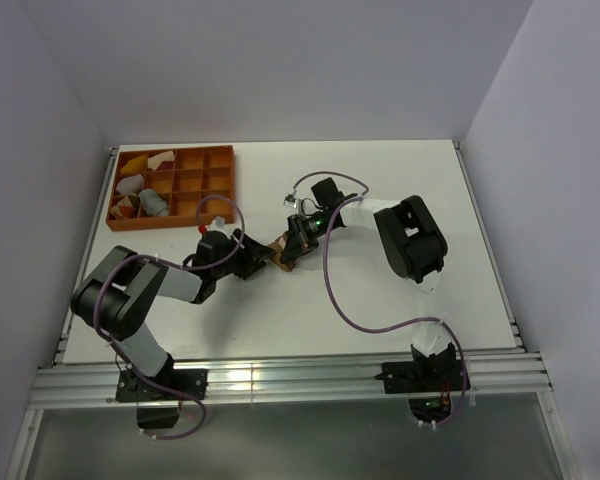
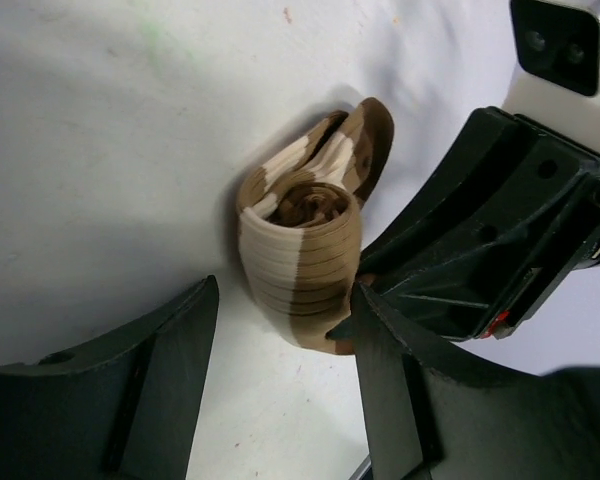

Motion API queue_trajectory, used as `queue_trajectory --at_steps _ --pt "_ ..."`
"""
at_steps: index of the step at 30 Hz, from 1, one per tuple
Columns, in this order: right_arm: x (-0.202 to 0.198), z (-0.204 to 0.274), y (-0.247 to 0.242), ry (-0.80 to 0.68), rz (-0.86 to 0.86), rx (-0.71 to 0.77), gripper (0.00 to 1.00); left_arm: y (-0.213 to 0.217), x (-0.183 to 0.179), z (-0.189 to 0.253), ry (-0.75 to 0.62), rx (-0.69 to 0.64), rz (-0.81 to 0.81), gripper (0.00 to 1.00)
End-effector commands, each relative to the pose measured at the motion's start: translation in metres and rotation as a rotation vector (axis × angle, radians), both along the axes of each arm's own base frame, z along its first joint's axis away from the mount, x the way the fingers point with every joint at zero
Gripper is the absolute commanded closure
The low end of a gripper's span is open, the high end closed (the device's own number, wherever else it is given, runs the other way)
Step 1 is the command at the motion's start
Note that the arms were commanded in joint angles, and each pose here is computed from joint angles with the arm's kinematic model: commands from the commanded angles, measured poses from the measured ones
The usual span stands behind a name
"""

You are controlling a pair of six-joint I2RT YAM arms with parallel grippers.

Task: Roll the socks
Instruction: Roll the sock at the center of the board.

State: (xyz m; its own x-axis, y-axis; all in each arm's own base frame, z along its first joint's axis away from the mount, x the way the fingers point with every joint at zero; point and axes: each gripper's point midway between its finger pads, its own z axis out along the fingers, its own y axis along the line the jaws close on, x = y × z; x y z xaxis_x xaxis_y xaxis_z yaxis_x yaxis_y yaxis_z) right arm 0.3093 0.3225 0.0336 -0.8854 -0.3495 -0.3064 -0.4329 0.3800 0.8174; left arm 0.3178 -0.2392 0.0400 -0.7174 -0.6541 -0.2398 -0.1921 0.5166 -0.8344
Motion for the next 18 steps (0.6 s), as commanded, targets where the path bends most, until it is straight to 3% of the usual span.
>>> queue_trajectory --at_steps 1,10,16,18 --pt "0.012 -0.06 -0.027 -0.019 -0.076 -0.226 0.97 -0.01 0.002 0.006 -0.044 -0.057 -0.014 0.39" --pt "0.015 -0.06 -0.024 -0.009 -0.067 -0.216 0.97 -0.013 -0.001 -0.003 -0.04 -0.047 -0.026 0.36" --pt "0.015 -0.061 -0.024 -0.008 -0.064 -0.218 0.97 -0.013 -0.003 -0.018 0.008 -0.058 -0.015 0.48" --pt "0.013 -0.061 -0.024 -0.004 -0.061 -0.218 0.97 -0.012 -0.004 -0.021 0.016 -0.056 -0.01 0.58"
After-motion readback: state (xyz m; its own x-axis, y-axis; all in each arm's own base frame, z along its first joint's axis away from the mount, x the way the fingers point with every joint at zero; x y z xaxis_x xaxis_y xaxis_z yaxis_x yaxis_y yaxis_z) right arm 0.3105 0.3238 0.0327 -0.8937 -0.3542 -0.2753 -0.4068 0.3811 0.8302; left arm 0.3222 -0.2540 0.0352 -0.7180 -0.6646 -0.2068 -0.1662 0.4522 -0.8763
